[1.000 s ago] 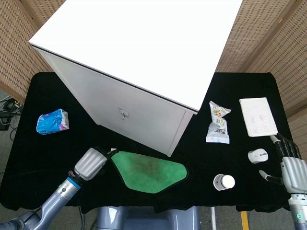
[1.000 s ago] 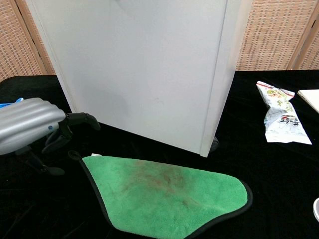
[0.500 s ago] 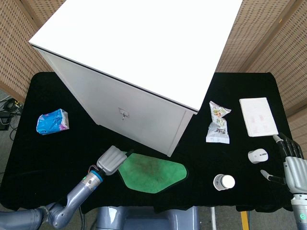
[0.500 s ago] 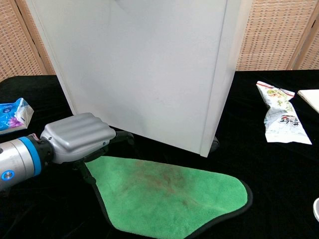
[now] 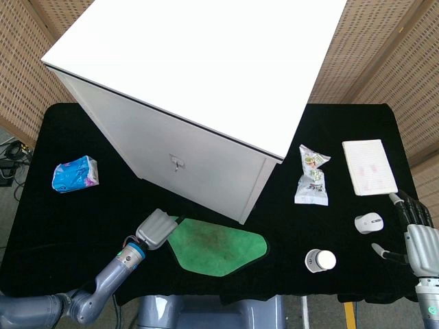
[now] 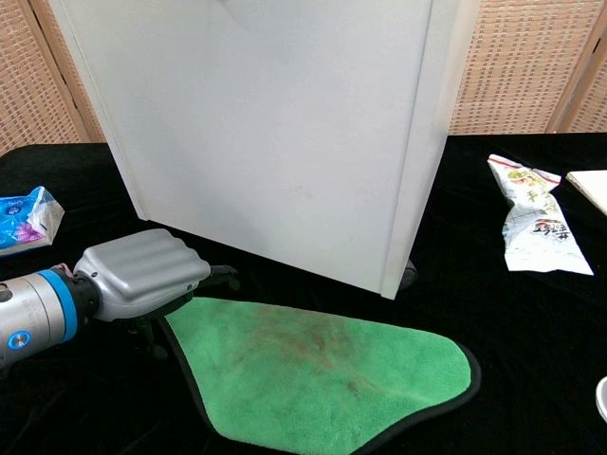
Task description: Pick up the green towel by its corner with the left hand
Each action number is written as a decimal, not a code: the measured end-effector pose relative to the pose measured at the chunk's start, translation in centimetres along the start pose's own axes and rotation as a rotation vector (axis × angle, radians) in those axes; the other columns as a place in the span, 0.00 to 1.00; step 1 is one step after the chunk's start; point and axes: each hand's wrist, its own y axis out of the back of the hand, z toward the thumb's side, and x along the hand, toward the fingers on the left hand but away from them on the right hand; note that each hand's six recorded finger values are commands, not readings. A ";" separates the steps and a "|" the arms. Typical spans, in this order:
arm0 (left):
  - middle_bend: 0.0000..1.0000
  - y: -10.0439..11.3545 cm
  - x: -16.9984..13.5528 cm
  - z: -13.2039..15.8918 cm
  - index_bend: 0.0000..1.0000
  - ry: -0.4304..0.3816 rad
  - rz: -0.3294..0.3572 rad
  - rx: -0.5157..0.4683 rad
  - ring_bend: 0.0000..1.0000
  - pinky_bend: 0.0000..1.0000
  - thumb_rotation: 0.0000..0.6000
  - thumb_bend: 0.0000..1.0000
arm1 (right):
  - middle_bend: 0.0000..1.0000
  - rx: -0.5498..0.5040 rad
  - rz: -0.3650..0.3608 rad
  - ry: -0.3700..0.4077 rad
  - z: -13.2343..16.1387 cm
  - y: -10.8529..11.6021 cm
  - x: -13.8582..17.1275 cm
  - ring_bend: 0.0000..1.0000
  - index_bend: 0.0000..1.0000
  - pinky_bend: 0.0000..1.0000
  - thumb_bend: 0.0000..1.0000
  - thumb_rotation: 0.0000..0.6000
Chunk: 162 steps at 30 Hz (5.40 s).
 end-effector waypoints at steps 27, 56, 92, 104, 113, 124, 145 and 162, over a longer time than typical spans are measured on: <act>0.81 -1.5 1.7 1.1 0.18 0.035 0.014 0.050 0.65 0.54 1.00 0.09 | 0.00 -0.022 -0.004 -0.005 -0.2 0.3 -0.1 0.00 0.00 0.00 0.12 1.00; 0.82 -1.8 2.3 1.1 0.46 0.065 0.021 0.039 0.65 0.54 1.00 0.56 | 0.00 -0.022 0.003 -0.002 -0.1 0.1 -0.1 0.00 0.00 0.00 0.12 1.00; 0.86 9.4 -9.7 -4.3 0.89 -0.215 0.816 0.368 0.67 0.55 1.00 0.59 | 0.00 -0.009 -0.006 -0.001 0.1 0.0 0.0 0.00 0.00 0.00 0.12 1.00; 0.86 13.9 -9.0 -5.0 0.89 -0.306 0.975 0.480 0.67 0.55 1.00 0.58 | 0.00 -0.017 -0.012 -0.005 0.0 0.3 0.0 0.00 0.00 0.00 0.12 1.00; 0.86 15.9 -7.8 -3.2 0.89 -0.317 1.003 0.455 0.67 0.54 1.00 0.58 | 0.00 -0.019 -0.010 -0.004 0.0 0.2 0.0 0.00 0.00 0.00 0.12 1.00; 0.86 18.3 -6.4 -1.4 0.89 -0.314 1.029 0.445 0.67 0.53 1.00 0.58 | 0.00 -0.025 -0.010 -0.004 0.0 0.3 0.0 0.00 0.00 0.00 0.11 1.00; 0.86 18.6 -4.1 -1.3 0.89 -0.279 0.966 0.452 0.67 0.53 1.00 0.58 | 0.00 -0.032 -0.014 -0.004 -0.1 0.5 0.0 0.00 0.00 0.00 0.12 1.00; 0.75 16.0 -3.9 -1.8 0.74 -0.267 0.919 0.468 0.56 0.44 1.00 0.13 | 0.00 -0.038 -0.015 -0.002 -0.2 0.6 0.0 0.00 0.00 0.00 0.12 1.00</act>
